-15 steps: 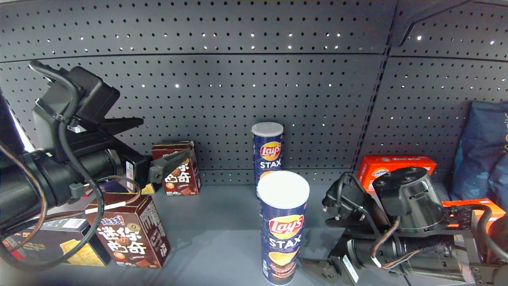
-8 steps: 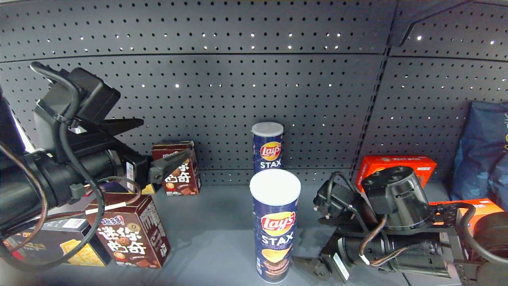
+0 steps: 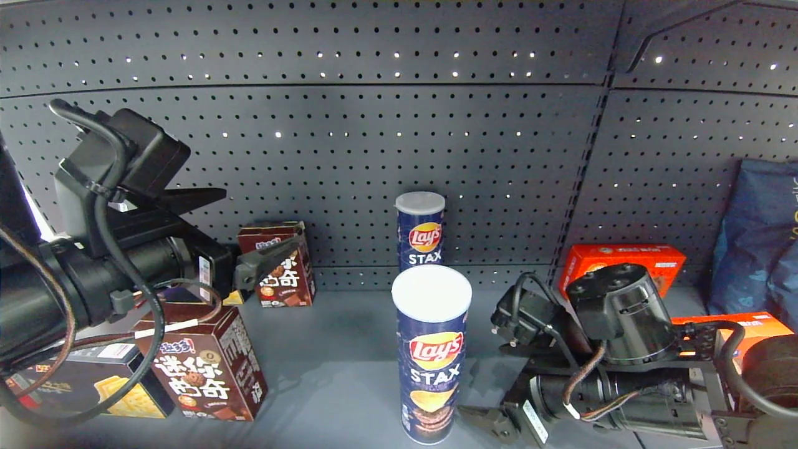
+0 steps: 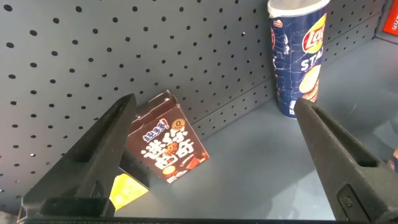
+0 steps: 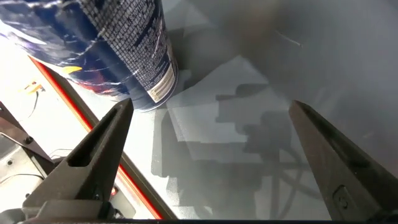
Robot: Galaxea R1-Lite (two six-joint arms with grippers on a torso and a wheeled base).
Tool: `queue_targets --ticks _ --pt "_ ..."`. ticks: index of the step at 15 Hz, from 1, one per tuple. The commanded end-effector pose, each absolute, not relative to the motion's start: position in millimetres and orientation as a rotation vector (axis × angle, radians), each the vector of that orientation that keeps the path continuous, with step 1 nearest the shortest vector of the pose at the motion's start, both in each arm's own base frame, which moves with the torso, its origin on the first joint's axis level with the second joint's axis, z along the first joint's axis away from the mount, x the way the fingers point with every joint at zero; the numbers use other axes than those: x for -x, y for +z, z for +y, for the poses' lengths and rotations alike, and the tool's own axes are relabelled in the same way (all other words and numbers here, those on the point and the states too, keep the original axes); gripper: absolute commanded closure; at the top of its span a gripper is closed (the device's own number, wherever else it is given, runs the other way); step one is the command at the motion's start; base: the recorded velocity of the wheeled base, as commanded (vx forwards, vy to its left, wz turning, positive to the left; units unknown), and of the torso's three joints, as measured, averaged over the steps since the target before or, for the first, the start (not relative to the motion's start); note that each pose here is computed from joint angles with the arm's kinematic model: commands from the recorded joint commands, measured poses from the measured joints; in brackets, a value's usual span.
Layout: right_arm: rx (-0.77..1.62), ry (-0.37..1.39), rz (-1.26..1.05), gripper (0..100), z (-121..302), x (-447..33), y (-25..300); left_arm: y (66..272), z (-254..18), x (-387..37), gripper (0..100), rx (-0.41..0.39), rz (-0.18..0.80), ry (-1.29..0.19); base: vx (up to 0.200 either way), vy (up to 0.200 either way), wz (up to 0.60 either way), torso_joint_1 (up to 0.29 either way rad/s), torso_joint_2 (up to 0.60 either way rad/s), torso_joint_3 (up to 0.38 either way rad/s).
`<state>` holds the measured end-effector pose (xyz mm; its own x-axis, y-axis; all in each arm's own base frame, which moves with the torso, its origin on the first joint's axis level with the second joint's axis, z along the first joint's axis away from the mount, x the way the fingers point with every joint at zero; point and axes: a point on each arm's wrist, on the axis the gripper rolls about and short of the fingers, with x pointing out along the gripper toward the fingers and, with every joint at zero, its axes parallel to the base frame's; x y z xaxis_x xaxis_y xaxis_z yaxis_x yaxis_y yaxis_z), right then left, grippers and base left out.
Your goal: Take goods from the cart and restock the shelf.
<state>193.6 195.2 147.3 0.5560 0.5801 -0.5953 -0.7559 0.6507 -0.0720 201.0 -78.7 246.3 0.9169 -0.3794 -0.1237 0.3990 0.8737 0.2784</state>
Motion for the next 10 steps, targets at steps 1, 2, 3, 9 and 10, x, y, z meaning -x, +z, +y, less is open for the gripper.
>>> queue_targets --ticks 1,2,3,9,10 --pt "0.337 0.808 0.561 0 194 -193 149 246 -79 -201 0 -0.305 0.066 -0.407 0.000 0.000 0.00 0.000 0.00 0.000" --pt "0.333 0.805 0.556 0 192 -191 151 245 -78 -200 0 -0.305 0.071 -0.408 0.000 0.000 0.00 0.000 0.00 0.000" --pt "0.329 0.802 0.549 0 190 -191 153 244 -78 -200 0 -0.305 0.071 -0.408 0.000 0.000 0.00 0.000 0.00 0.000" --pt "0.200 0.650 0.393 0 145 -173 199 250 -76 -197 0 -0.299 0.034 -0.397 0.000 0.000 0.00 0.000 0.00 0.000" --pt "0.158 0.570 0.326 0 120 -171 216 257 -72 -188 0 -0.293 0.000 -0.387 0.000 0.000 0.00 0.000 0.00 0.000"
